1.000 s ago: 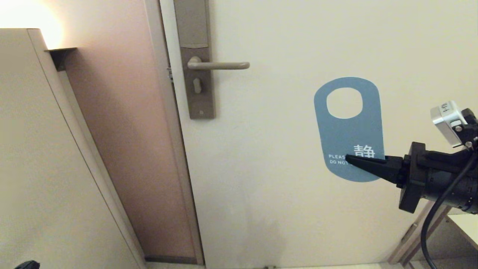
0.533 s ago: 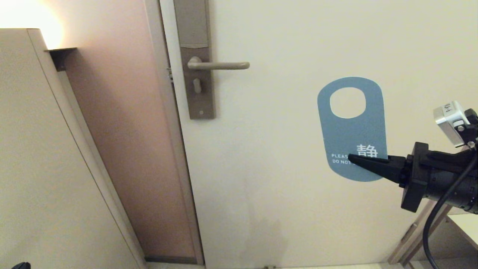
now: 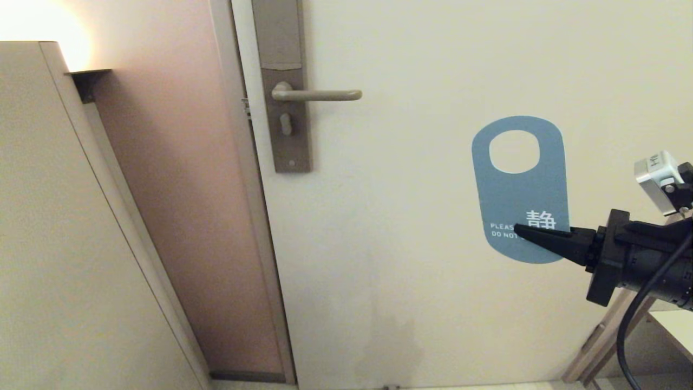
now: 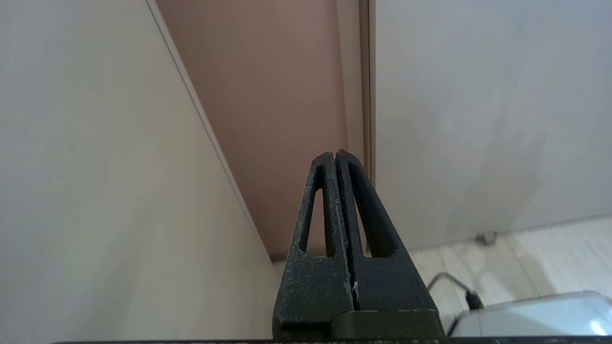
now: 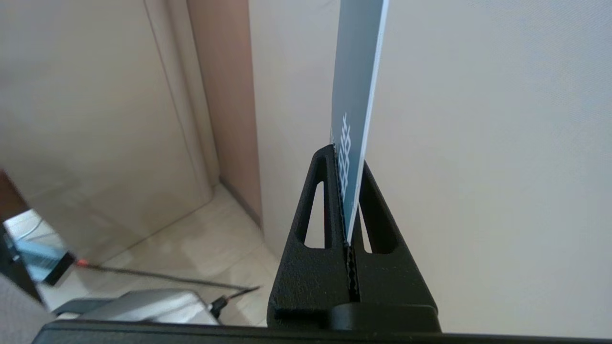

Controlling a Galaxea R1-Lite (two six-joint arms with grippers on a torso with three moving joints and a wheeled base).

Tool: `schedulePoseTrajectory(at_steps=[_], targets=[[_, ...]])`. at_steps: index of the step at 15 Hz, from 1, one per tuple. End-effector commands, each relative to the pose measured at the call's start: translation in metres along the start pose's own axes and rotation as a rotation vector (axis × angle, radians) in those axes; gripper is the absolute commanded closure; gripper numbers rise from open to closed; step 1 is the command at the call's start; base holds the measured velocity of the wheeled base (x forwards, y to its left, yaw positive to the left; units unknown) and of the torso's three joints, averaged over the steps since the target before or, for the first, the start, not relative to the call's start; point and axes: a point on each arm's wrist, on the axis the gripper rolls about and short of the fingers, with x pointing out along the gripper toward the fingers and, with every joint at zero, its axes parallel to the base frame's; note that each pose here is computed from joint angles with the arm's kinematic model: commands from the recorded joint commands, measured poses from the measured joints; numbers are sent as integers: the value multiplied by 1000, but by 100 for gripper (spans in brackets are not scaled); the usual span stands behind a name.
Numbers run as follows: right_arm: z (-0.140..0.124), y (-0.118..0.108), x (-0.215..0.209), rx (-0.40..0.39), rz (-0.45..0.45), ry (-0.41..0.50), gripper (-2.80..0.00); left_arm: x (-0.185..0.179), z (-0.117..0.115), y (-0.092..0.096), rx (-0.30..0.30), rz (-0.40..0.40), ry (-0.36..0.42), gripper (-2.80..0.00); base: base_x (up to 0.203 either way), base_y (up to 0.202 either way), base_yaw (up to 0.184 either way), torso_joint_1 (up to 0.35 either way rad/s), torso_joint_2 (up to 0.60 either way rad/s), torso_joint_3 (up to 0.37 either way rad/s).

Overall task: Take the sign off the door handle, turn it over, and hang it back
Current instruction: Hang the sign back with the other side facing out

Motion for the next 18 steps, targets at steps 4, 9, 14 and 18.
schedulePoseTrajectory(at_steps=[4,9,14,18], targets=[[-9,-2,-3,4,-15,2,0,-13,-10,-2,-10,30,-118,0,0,0,0,0,0,0],[-14,-3,-3,12,-109,23,0,-13,-10,-2,-32,35,-129,0,0,0,0,0,0,0],[-14,-8,1,7,-178,15,0,-13,-10,-2,-76,43,-131,0,0,0,0,0,0,0],[-5,-23,22,-10,-229,-12,0,-13,-10,-2,-75,43,-131,0,0,0,0,0,0,0]])
